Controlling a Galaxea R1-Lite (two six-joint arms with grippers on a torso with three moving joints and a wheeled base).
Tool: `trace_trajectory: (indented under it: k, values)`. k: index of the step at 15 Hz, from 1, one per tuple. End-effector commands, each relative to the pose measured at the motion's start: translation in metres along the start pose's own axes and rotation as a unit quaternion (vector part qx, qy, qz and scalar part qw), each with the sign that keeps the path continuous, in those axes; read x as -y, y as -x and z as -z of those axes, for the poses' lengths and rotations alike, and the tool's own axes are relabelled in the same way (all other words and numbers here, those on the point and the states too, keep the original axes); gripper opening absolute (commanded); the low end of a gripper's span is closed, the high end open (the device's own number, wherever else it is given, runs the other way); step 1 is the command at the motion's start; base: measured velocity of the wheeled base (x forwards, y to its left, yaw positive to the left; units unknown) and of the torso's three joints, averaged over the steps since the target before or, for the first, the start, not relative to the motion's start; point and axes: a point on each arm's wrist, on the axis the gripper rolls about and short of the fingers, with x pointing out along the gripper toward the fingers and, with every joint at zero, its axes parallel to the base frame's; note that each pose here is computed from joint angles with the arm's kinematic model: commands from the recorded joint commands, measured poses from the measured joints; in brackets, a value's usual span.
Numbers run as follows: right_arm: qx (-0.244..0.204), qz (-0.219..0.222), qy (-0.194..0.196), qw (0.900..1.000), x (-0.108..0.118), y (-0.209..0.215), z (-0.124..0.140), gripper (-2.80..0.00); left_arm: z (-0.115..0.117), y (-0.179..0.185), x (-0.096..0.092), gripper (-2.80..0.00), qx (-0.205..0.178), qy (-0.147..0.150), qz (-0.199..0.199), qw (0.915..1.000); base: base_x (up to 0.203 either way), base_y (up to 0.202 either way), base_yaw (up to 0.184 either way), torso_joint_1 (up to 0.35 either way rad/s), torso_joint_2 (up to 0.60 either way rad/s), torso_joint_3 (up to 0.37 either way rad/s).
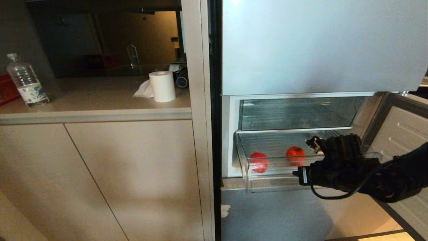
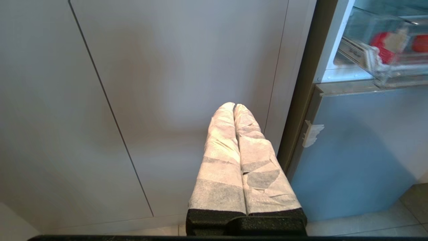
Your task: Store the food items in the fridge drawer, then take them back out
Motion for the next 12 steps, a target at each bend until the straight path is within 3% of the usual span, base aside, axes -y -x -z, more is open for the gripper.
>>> trace_trajectory:
  k: [1, 4, 5, 12]
  values:
    - [0.008, -0.001, -0.010, 1.000, 0.005, -0.046, 0.003, -2.80, 0.000, 0.000, 0.000, -2.80, 0.000, 0.000, -0.001, 1.0000, 0.000, 0.000, 0.000, 0.000, 0.00, 0.000]
    - [0.088, 0.022, -0.008, 0.996, 0.006, -0.080, 0.003, -2.80, 0.000, 0.000, 0.000, -2.80, 0.000, 0.000, 0.000, 1.0000, 0.000, 0.000, 0.000, 0.000, 0.00, 0.000]
    - [0.089, 0.025, -0.008, 0.996, 0.004, -0.077, 0.007, -2.80, 0.000, 0.000, 0.000, -2.80, 0.000, 0.000, -0.001, 1.0000, 0.000, 0.000, 0.000, 0.000, 0.00, 0.000]
    - [0.133, 0.016, -0.003, 0.991, -0.009, 0.018, 0.008, -2.80, 0.000, 0.000, 0.000, -2.80, 0.000, 0.000, 0.000, 1.0000, 0.000, 0.000, 0.000, 0.000, 0.00, 0.000]
